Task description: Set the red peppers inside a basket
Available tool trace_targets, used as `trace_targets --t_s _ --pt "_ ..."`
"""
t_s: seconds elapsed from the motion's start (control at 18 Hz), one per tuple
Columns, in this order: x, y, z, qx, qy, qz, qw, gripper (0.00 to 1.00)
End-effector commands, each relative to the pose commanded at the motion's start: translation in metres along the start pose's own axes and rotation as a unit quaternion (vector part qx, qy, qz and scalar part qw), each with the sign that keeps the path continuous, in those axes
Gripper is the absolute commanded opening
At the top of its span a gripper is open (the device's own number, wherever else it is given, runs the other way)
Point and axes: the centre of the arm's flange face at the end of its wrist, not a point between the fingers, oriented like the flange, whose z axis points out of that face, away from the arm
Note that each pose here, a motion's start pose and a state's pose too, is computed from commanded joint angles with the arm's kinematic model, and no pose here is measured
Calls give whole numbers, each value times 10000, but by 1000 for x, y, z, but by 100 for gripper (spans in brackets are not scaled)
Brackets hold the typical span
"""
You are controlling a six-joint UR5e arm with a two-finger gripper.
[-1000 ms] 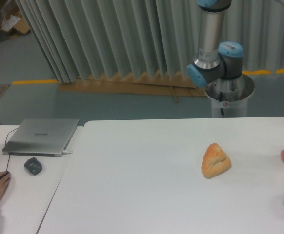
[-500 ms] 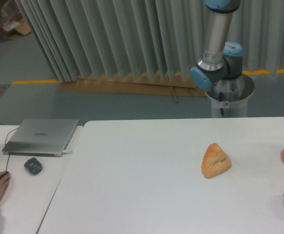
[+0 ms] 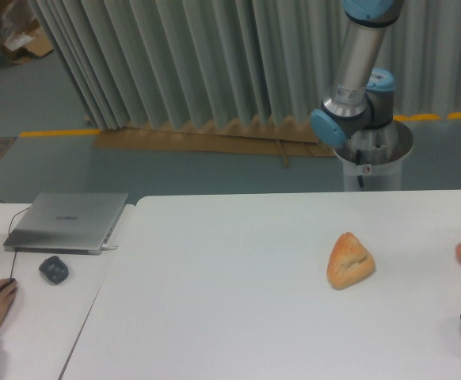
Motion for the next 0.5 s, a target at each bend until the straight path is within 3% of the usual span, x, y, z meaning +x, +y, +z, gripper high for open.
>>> trace_targets --t_s 0.06,0.11,0.33,0.5 --pt "0 1 1 16 -8 -22 10000 90" --pt "0 0 2 41 -19 -65 10000 100" --pt "-1 0 -2 13 -47 -110 9999 100" --pt "-7 -5 -13 133 -363 -288 9988 100"
